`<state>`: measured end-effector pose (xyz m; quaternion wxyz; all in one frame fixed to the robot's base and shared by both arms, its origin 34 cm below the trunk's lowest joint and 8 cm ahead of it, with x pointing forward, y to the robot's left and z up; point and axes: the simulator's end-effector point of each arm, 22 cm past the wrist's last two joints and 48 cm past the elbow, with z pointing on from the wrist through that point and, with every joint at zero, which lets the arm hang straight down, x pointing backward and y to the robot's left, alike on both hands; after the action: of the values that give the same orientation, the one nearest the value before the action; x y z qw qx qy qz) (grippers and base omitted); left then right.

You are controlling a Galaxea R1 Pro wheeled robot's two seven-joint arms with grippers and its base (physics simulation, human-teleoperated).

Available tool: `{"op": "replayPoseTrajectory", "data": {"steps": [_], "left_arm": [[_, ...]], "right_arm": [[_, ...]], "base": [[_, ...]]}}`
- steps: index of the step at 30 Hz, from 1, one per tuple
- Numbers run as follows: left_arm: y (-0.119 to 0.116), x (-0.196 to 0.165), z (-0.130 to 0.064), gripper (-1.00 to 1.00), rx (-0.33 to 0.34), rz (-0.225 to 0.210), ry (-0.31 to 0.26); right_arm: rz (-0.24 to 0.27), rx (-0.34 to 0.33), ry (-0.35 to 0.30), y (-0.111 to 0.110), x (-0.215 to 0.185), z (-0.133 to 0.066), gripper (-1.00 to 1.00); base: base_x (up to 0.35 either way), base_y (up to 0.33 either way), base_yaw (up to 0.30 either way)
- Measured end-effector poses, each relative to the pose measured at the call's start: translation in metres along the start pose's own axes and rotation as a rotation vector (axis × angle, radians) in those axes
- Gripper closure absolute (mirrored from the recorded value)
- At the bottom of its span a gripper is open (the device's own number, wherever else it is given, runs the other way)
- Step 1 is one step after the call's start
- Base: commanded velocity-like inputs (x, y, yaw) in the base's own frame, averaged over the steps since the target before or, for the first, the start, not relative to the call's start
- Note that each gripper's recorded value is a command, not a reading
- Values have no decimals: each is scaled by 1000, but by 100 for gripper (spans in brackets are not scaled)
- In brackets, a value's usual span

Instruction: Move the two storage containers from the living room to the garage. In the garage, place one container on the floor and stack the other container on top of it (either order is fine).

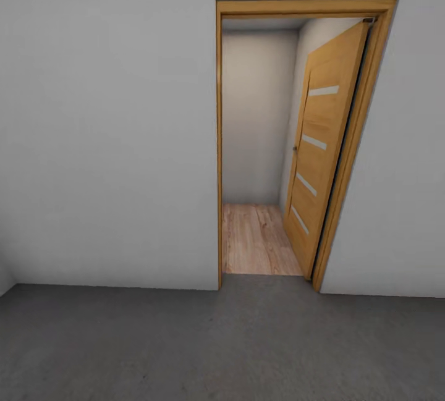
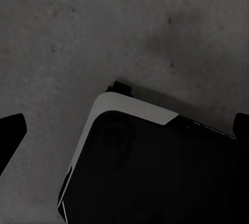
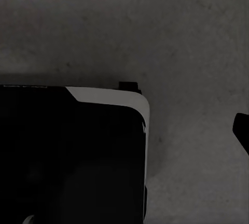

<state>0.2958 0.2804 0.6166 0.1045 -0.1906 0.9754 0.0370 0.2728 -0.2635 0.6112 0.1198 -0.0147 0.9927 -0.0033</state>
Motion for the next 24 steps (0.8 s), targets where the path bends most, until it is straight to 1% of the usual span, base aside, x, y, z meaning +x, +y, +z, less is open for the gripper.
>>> {"op": "replayPoseTrajectory", "data": {"steps": [6,24], "left_arm": [[1,0,0,-100,-1,0,-1],[2,-1,0,-100,-2,0,-2]], "right_arm": [[-2,-1,1,1,1,0,-100],[-12,-4,1,3,1,0,-100]], "base": [[168,-116,0],[235,-173,0]]}}
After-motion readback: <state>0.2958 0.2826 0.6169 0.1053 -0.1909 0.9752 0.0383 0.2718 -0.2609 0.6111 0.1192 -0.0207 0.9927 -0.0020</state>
